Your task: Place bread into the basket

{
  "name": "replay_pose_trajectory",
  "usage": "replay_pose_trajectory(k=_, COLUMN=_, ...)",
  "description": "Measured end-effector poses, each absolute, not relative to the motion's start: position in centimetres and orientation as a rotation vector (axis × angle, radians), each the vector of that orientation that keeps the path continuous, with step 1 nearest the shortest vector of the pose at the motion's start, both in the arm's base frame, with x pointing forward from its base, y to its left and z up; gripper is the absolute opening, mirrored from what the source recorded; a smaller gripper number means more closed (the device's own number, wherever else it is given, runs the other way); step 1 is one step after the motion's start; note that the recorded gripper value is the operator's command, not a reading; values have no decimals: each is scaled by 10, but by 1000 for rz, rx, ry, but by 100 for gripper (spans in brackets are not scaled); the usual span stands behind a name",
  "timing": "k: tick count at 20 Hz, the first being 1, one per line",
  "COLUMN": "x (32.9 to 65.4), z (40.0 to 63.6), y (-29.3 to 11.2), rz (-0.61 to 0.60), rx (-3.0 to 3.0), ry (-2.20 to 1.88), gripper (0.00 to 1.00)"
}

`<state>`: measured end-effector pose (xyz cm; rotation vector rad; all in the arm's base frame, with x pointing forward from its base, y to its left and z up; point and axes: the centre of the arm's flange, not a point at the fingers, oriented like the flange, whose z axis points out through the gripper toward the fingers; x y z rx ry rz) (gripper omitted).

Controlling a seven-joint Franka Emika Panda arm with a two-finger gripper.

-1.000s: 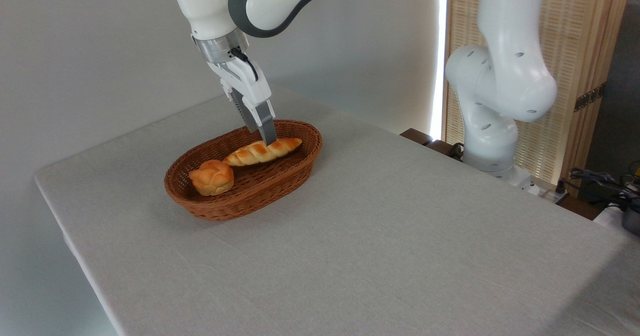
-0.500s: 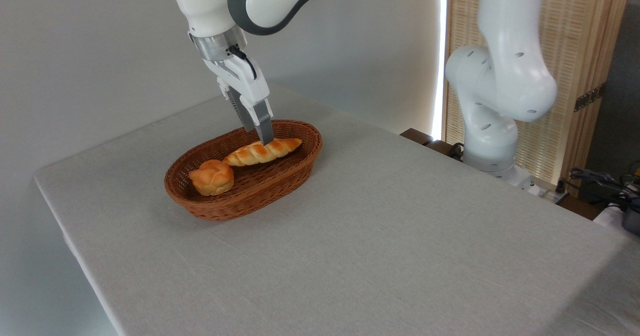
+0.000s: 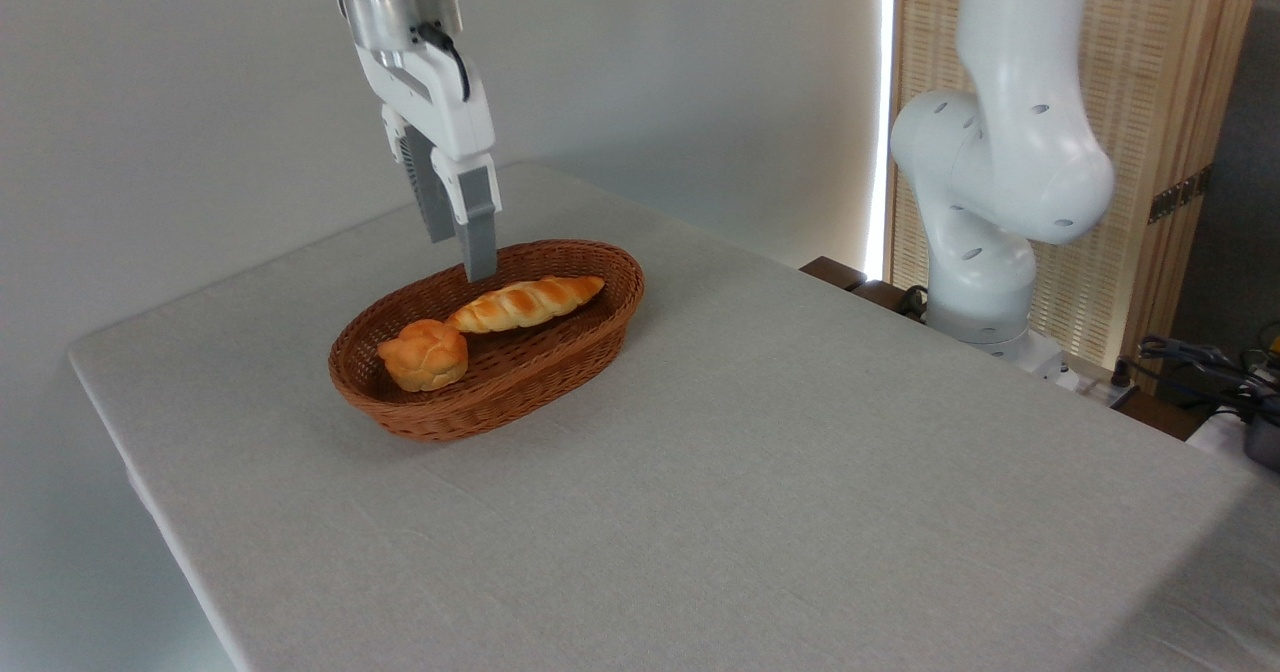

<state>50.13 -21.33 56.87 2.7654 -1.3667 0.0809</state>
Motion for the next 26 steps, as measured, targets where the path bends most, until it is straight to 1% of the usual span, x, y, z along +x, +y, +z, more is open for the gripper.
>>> replay_pose_trajectory(k=2, x=507, z=580, y=-191, rz=98, rx=2749, ry=-1404, gripper=100)
replay_pose_trajectory(k=5, x=511, z=587, y=-172, rz=118, rx=2722, ry=-1463, gripper=100)
replay_pose_trajectory(k=9, x=519, z=602, y=-132, rz=157, rx=2734, ry=-1446, gripper=100)
replay_pose_trajectory(k=13, x=524, z=625, y=-84, rz=163, rx=2761, ry=-1387, gripper=100)
replay_pose_trajectory(k=16, x=523, z=632, y=-57, rz=134, rx=2763, ry=-1366, gripper=100)
replay_pose_trajectory(k=19, x=522, z=634, y=-48, rz=115, rx=2770, ry=-1344, gripper=100)
replay_pose_trajectory(k=26, x=524, z=634, y=-34, rz=114, rx=2788, ry=-1307, gripper=100)
